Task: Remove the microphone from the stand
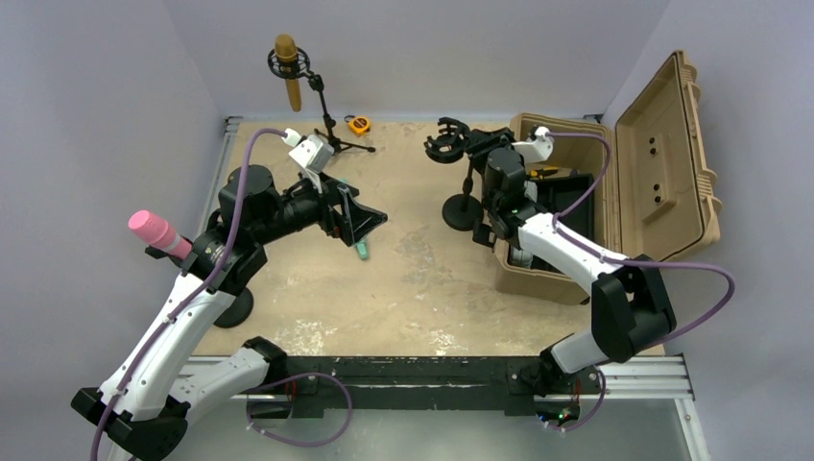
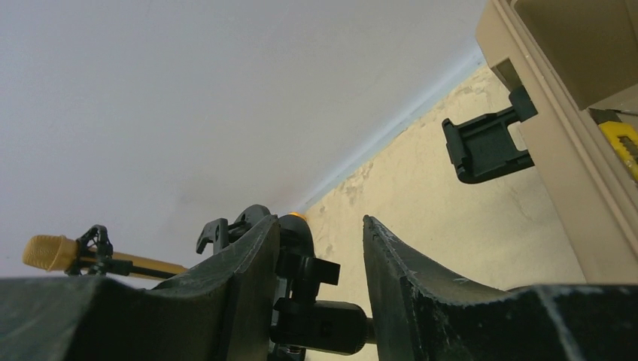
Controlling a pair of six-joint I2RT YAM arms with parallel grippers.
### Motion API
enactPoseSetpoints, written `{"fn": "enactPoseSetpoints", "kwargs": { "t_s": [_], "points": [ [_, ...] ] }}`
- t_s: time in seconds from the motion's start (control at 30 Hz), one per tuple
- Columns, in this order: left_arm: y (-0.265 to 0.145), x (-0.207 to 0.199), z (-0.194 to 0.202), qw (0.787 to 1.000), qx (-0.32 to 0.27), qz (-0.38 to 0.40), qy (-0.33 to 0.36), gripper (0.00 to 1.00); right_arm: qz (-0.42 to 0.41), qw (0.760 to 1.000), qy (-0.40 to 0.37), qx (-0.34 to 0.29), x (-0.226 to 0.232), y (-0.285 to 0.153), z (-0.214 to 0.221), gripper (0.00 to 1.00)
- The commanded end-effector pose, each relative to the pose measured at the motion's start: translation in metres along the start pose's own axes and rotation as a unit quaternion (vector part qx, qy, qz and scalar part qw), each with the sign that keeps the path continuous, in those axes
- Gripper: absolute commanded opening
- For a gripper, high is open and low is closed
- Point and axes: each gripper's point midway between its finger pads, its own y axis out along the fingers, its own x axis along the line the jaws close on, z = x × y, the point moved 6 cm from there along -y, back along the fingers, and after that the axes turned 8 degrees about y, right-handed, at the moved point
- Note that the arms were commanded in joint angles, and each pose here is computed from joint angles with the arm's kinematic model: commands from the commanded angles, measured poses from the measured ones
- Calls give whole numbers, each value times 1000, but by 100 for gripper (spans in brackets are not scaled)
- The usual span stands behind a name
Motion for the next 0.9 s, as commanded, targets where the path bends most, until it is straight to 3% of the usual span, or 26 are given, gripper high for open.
{"fn": "enactPoseSetpoints", "kwargs": {
  "t_s": [0.0,0.23,0.57,0.7,0.87],
  "points": [
    [-1,-5,-8,1000,-20,13,11,94,142,979,-130,65,-96,-15,52,41],
    [-1,-5,-8,1000,-20,13,12,94,146,977,-124,90,-115,-27,61,40],
    [0,-4,-6,1000,-16,8,13,94,101,983,-115,100,-83,-6,67,44],
    [-3,-4,-8,1000,-20,1,22,94,8,993,-89,82,-29,-13,37,57],
    [-4,0,-7,999,-21,-14,29,94,-50,991,-104,62,17,-18,6,78]
  ]
}}
